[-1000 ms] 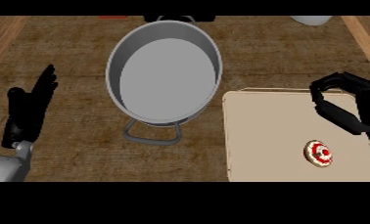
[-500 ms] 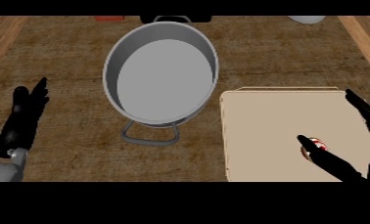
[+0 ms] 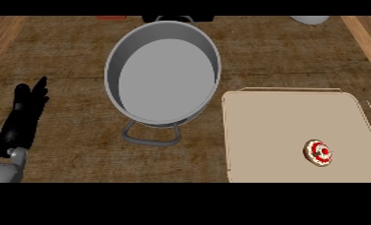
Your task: Pick the cupcake from the tray and place it in the pot
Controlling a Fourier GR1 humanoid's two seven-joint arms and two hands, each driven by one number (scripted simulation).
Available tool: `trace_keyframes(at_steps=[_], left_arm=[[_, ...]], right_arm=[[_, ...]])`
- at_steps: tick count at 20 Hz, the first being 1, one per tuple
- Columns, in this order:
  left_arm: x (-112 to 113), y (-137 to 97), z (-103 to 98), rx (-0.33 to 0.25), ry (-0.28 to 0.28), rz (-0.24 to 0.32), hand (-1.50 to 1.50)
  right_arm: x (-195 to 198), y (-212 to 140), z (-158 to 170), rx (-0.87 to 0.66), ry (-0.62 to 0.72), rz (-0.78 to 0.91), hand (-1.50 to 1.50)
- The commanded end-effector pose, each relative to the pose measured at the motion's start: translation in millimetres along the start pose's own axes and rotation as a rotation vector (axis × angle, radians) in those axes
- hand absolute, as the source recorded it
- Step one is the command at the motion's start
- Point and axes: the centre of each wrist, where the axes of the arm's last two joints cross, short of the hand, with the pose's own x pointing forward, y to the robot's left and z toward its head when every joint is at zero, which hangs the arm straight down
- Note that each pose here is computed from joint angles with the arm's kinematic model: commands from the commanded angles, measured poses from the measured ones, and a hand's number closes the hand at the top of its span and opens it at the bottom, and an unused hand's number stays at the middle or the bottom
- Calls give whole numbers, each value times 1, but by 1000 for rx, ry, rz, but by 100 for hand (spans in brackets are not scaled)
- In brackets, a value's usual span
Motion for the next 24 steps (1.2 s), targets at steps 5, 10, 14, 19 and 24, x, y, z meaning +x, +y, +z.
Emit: trace_keyframes(at_steps=[5,10,14,19,24], left_arm=[[6,-21,0,-16,-12,-12,0],[10,-22,3,-33,-18,-5,0],[19,-6,-7,-52,-16,-12,0],[7,1,-3,-34,-9,1,0],[17,5,-3,-31,-15,-13,0]], right_arm=[[49,-36,23,362,194,229,-150],[73,-38,24,444,253,264,-150],[75,-29,2,449,323,280,-150],[73,-9,1,445,361,259,-150],[61,3,-20,446,365,267,-150]])
